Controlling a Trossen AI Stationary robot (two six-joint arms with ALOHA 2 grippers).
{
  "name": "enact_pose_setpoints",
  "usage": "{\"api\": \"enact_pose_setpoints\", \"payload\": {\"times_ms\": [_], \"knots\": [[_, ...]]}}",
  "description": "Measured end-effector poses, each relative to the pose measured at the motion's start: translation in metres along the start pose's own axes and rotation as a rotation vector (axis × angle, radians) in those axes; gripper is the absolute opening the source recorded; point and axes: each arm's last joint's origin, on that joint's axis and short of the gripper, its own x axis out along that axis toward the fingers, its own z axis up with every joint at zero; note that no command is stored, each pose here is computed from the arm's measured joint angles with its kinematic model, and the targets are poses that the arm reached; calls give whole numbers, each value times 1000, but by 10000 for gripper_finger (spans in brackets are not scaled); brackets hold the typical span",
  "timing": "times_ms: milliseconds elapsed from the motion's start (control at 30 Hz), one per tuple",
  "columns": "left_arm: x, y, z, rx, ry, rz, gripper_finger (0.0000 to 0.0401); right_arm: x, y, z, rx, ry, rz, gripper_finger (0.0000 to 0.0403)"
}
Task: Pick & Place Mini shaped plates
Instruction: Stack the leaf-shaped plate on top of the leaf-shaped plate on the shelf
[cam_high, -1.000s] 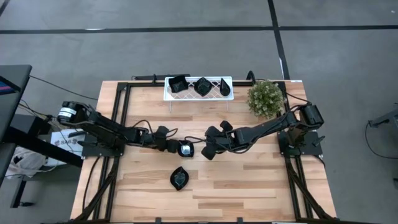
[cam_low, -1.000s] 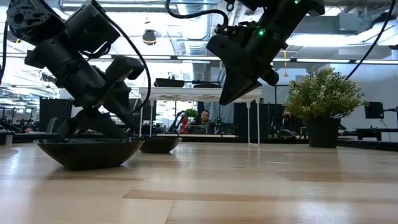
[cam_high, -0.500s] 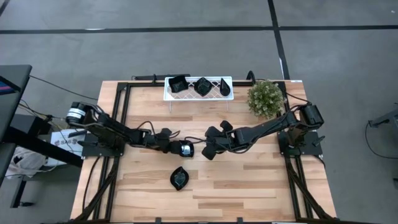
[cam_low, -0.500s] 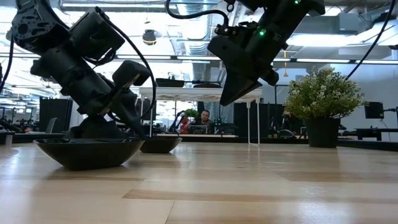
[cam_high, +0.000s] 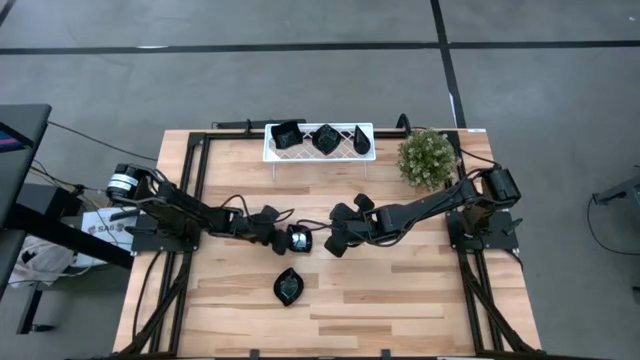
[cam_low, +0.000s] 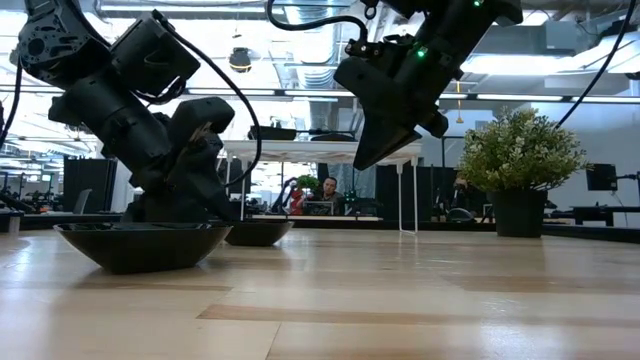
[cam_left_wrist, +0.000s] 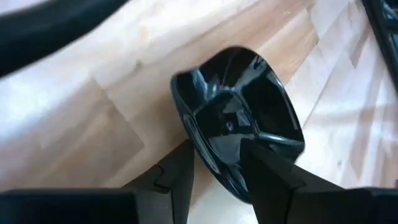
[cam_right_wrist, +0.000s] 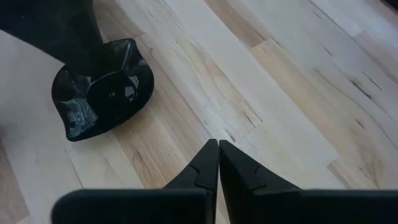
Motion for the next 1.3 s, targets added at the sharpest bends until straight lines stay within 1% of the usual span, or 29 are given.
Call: {"api": "enact_pose_setpoints", "payload": {"times_ms": [100, 200, 433, 600, 767, 833, 933, 1133, 1200, 1300], "knots": [[1, 2, 4, 52, -38, 19, 131, 0, 0, 0, 0, 0, 0, 8], [1, 5, 11, 79, -68, 30, 131, 0, 0, 0, -1, 0, 1, 8], [2, 8, 22, 116, -106, 33, 131, 0, 0, 0, 1, -2, 2, 8], [3, 13, 32, 115, -145, 42, 131, 0, 0, 0, 1, -2, 2, 8], [2, 10, 48, 93, -245, -23, 131, 0, 1, 2, 2, -15, 10, 8], [1, 8, 51, 86, -248, -64, 131, 1, 0, 2, 4, -16, 8, 8], [1, 3, 50, 98, -199, -125, 131, 1, 0, 2, 5, -16, 7, 8], [0, -7, 33, 87, -132, -169, 131, 1, 0, 2, -1, -8, 2, 8], [-3, -8, 29, 81, -131, -151, 131, 1, -1, 1, -5, -3, -1, 8], [-11, -7, 26, 94, -172, -70, 131, 1, -1, 0, -8, 5, 0, 8]]}}
